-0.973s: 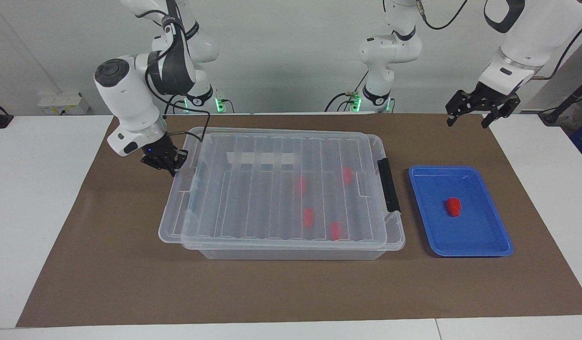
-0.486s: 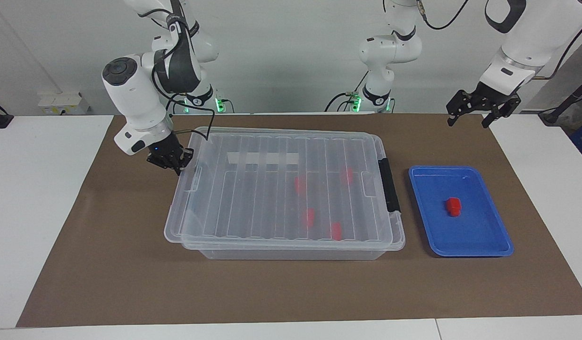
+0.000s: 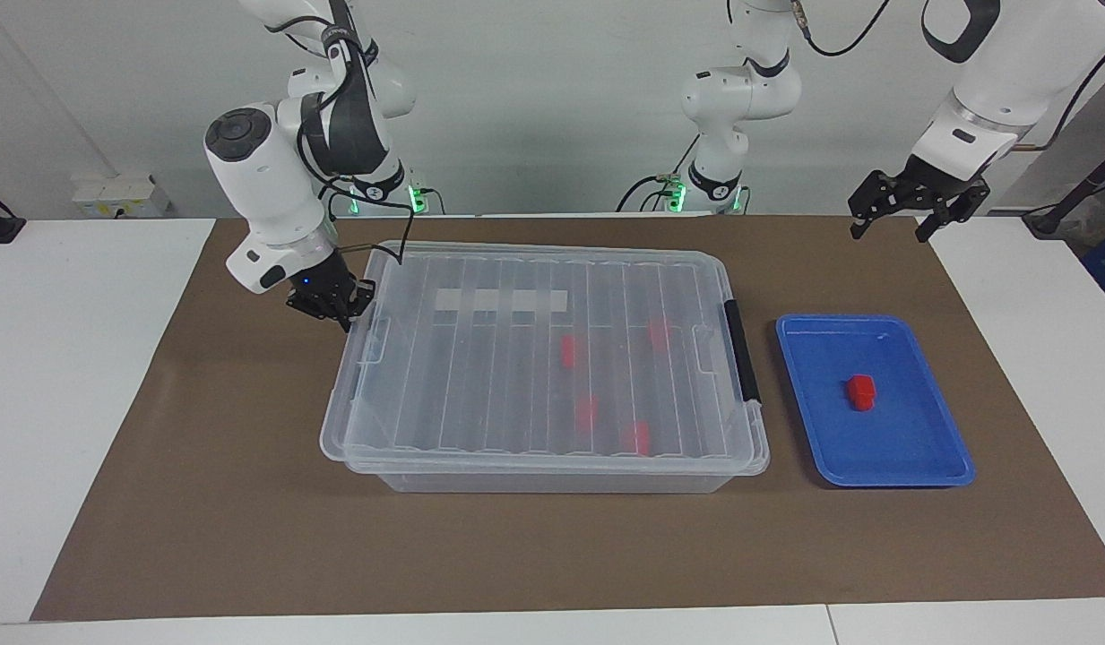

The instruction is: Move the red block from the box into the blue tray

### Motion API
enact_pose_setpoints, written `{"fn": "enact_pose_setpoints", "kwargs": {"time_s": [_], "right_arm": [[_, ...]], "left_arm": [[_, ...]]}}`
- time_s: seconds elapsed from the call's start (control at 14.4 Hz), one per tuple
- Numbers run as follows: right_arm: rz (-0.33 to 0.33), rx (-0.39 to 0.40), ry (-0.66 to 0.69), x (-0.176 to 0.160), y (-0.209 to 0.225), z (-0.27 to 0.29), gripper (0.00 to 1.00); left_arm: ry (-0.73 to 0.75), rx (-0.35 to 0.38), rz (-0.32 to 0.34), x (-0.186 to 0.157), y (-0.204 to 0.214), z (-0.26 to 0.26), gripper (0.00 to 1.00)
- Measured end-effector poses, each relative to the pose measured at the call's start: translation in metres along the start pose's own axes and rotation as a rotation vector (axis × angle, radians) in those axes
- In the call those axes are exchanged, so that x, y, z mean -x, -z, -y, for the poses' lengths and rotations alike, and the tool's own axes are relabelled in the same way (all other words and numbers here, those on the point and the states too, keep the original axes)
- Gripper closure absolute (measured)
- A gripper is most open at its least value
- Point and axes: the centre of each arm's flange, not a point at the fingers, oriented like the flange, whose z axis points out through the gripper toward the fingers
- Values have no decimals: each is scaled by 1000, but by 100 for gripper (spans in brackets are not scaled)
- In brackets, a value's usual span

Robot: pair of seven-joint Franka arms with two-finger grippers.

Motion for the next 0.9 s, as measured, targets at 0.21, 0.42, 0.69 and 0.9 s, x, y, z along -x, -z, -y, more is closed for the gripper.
{"fn": "enact_pose_setpoints", "kwargs": {"time_s": [0.21,0.42,0.69,0.9], "right_arm": [[-7,0,0,0,3,0,99],[-20,-2,16,0,4,9,99],[-34,-5,33,0,5,22,99],[-47,-5,15,-3,11,12,99]], "left_arm": [[0,0,1,0,0,0,0],[0,0,1,0,0,0,0],[0,0,1,0,0,0,0],[1,0,1,0,0,0,0]]}}
